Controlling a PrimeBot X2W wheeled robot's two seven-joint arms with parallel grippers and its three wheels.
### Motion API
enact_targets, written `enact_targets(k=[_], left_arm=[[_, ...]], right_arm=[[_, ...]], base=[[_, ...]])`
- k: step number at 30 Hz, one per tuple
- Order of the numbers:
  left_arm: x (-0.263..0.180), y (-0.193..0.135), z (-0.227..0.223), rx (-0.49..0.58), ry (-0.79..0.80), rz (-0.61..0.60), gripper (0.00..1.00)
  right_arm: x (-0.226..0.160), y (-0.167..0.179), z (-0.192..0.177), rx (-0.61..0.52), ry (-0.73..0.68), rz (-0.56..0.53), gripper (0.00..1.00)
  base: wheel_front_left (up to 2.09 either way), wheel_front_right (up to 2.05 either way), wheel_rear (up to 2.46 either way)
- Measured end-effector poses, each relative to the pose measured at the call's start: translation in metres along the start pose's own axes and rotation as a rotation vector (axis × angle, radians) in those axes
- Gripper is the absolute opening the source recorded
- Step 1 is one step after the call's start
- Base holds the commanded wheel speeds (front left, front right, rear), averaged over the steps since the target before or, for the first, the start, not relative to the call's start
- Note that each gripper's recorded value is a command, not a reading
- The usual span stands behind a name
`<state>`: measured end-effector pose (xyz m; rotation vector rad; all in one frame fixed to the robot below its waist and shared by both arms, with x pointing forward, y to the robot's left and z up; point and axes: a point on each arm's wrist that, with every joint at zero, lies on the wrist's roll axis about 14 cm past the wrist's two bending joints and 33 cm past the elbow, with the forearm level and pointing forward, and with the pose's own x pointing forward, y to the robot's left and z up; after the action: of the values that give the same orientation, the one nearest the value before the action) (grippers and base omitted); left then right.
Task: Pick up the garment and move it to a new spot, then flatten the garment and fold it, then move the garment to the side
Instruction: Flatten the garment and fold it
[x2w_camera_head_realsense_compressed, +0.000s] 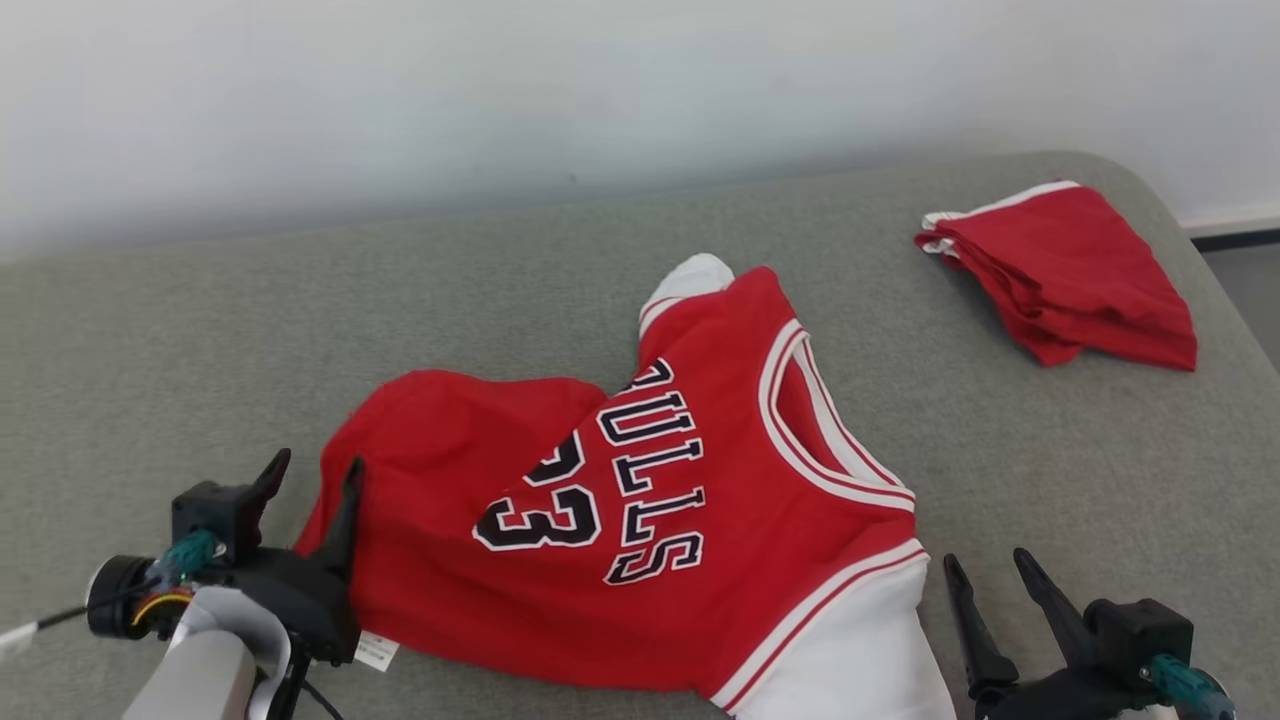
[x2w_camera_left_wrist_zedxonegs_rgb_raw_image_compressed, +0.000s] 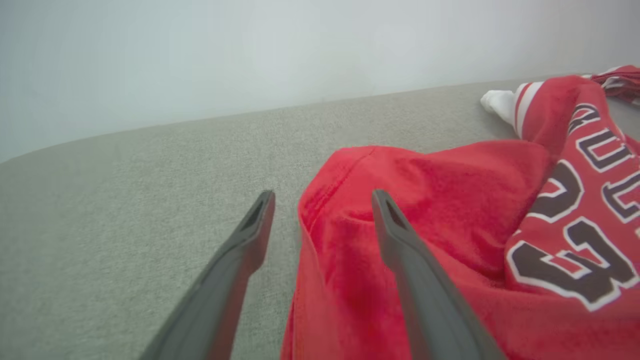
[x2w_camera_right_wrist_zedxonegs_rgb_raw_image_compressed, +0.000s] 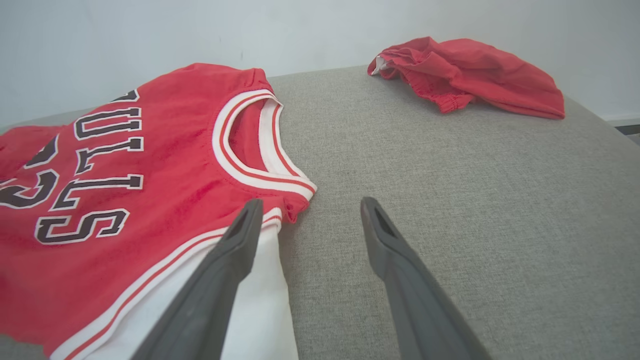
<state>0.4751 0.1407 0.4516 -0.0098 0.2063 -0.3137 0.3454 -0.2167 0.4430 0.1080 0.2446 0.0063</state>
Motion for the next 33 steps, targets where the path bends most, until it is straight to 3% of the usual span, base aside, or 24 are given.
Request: enact_targets(k=[5, 16, 31, 32, 33], left_arm=[[-0.032, 0.008, 0.004, -0.031, -0.066, 0.055, 1.0], [-0.089, -0.004, -0.047, -0.064, 0.01, 0.087, 1.0], [-0.067, -0.008, -0.052, -0.03, 0.043, 0.049, 1.0], [-0.066, -0.007, -0.054, -0.029, 0.054, 0.05, 0.8], [-0.066, -0.007, -0.057, -0.029, 0.062, 0.049, 0.8]], right_arm=[[0.0, 0.009, -0.001, 0.005, -0.006, 0.026, 1.0], [0.006, 0.026, 0.002, 0.008, -0.012, 0.075, 1.0], [-0.002, 0.011, -0.001, 0.014, -0.005, 0.03, 1.0], [-0.003, 0.009, -0.002, 0.015, -0.004, 0.024, 1.0], [-0.004, 0.008, -0.002, 0.015, -0.003, 0.02, 1.0]], base=[[0.0, 0.0, 0.0], [0.0, 0.0, 0.0], [0.0, 0.0, 0.0], [0.0, 0.0, 0.0], [0.0, 0.0, 0.0]])
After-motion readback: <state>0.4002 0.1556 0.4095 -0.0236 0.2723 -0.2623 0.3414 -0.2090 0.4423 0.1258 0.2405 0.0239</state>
